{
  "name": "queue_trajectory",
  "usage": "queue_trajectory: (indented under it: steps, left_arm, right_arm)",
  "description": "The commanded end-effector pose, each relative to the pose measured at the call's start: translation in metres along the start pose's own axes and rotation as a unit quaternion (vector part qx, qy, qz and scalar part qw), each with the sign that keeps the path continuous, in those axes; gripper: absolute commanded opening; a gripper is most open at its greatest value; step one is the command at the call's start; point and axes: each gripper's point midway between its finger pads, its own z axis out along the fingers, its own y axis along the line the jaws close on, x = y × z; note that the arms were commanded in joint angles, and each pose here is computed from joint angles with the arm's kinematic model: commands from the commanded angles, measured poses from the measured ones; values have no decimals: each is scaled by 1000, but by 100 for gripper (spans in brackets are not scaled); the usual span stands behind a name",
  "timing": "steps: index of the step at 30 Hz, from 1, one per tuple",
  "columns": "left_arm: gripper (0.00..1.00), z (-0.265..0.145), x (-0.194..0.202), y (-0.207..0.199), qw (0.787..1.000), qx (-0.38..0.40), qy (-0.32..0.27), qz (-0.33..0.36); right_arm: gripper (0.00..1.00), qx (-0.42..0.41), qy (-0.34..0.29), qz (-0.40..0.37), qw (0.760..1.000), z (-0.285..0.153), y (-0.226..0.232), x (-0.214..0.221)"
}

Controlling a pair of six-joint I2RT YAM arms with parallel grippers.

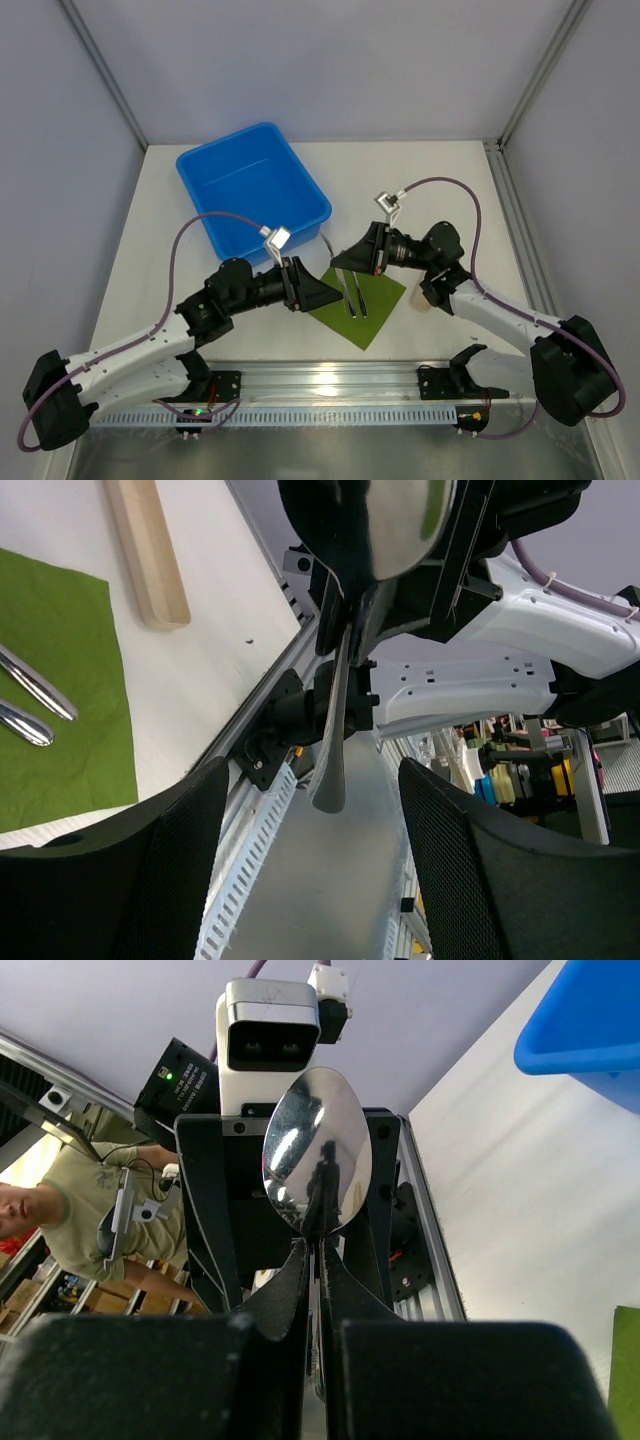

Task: Place the utensils on the paper napkin and roll it up
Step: Pick up the utensils from the container.

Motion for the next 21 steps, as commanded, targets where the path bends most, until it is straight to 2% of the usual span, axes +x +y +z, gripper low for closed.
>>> queue_trajectory:
  steps: [1, 4, 21]
  left_arm:
    - [70, 7, -17, -20, 998, 34, -29, 34]
    - [63, 14, -15, -20, 999, 30, -17, 32]
    - [36, 15, -20, -5, 999, -31, -29, 16]
  right_arm:
    - [4, -46, 3, -28, 999, 7, 25, -5]
    - [4, -48, 3, -26, 999, 12, 26, -6]
    - [4, -24, 7, -23, 999, 25, 15, -2]
